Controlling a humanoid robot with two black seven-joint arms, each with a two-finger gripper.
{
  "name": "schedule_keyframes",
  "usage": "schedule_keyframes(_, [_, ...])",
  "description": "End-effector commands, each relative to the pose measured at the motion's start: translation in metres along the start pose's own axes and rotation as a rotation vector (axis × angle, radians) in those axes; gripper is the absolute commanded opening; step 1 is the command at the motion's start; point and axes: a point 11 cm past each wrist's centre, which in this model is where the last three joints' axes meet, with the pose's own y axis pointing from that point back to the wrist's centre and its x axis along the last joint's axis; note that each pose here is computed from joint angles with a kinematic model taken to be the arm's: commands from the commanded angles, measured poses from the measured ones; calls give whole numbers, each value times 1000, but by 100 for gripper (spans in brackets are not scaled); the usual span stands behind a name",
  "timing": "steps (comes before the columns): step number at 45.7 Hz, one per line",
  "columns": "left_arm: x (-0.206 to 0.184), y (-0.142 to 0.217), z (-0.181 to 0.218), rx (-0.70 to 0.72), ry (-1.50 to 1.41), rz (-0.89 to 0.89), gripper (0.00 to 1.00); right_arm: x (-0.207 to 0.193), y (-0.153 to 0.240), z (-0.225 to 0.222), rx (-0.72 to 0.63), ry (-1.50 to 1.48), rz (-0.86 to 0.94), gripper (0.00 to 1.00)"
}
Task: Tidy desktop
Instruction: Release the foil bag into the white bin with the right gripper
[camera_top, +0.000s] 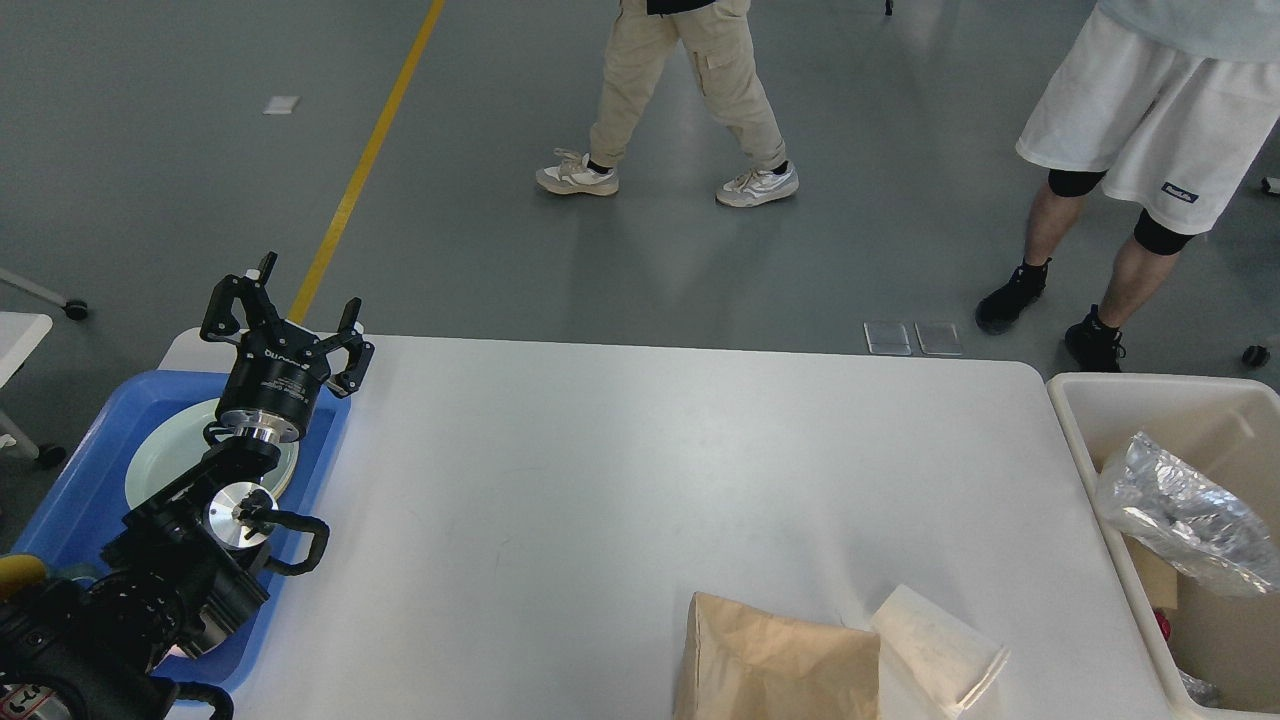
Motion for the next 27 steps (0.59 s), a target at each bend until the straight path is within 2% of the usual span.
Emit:
schedule_keyframes(1, [0, 0, -1, 1, 1, 0, 96, 1, -1, 6, -16, 10, 17, 63])
schedule_keyframes(6, [0, 0, -1, 1, 1, 0, 96, 1, -1, 7, -18, 9, 17, 75])
schedule_keyframes(9, [0, 0, 0, 0, 0, 0, 96, 1, -1, 5, -12, 6, 12, 89])
schedule_keyframes(10, [0, 0, -1, 1, 1, 0, 96, 1, 0, 3, -8, 3, 8, 97])
schedule_keyframes(11, [0, 0, 0, 0, 0, 0, 96, 0, 0, 2, -6, 2, 1, 100])
schedule_keyframes(20, [0, 0, 0, 0, 0, 0, 96, 61, 21, -29, 58, -10, 100, 100])
schedule_keyframes(27, [0, 0, 0, 0, 0, 0, 96, 111, 53, -53, 75, 49, 132, 100])
